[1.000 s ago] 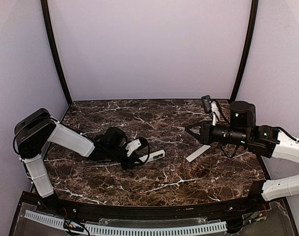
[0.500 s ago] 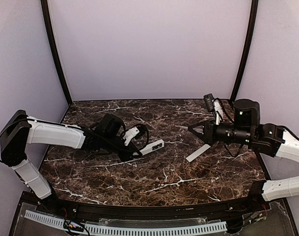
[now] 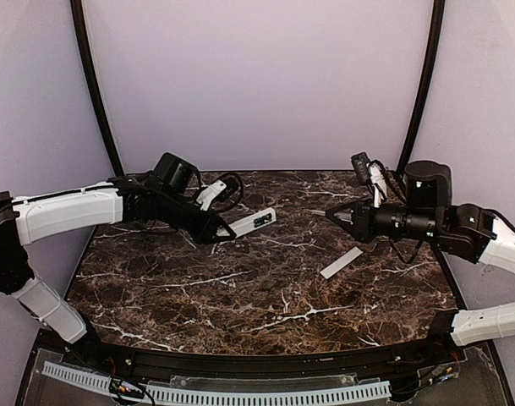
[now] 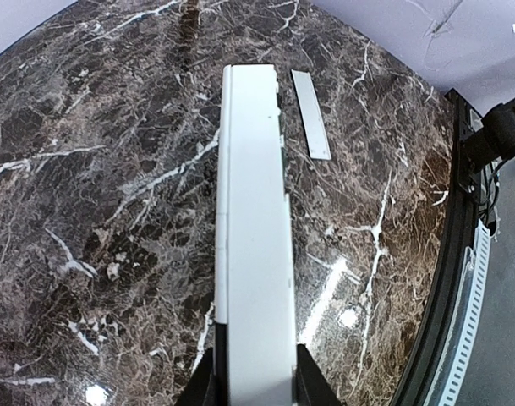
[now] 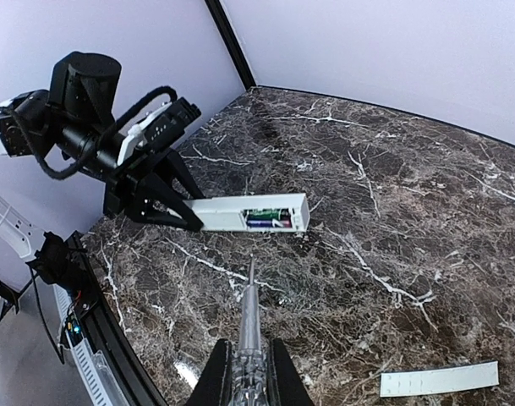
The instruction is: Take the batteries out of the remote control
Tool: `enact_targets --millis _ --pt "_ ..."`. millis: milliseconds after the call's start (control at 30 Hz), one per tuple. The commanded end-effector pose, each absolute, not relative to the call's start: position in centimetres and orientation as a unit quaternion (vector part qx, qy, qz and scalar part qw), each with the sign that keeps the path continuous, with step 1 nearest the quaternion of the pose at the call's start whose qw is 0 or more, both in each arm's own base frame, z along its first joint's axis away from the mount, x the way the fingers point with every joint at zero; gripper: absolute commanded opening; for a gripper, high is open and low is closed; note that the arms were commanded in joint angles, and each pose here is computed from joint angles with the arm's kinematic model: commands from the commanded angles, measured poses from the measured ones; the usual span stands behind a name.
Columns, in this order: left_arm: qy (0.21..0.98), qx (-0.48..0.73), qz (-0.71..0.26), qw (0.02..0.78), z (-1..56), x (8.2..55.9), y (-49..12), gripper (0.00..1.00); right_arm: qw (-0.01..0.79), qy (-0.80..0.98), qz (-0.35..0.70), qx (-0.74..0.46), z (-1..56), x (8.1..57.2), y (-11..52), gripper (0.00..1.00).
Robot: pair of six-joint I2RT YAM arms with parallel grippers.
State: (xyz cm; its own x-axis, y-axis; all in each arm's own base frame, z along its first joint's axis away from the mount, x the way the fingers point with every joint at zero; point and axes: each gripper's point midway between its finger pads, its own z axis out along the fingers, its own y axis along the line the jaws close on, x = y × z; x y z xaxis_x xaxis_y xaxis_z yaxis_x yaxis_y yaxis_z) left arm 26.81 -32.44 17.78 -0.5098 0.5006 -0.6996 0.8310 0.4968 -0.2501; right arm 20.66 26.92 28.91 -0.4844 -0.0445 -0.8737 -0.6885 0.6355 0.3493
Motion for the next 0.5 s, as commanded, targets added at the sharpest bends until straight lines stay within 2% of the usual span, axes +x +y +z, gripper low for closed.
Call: enact_targets --millis 0,167,467 --pt "0.81 0.405 -0.336 0.26 19.1 27.1 -33.1 0.0 0.47 0.779 0.347 -0.229 31.4 20.9 25.9 0.0" --pt "0.791 0.396 -0.401 0.237 19.6 27.3 -35.4 0.01 0.463 0.792 0.329 -0.222 31.3 20.8 25.1 0.0" --pt "0.795 0.395 -0.39 0.244 20.2 26.5 -34.1 0.0 0.462 0.801 0.312 -0.218 31.2 21.8 25.5 0.0"
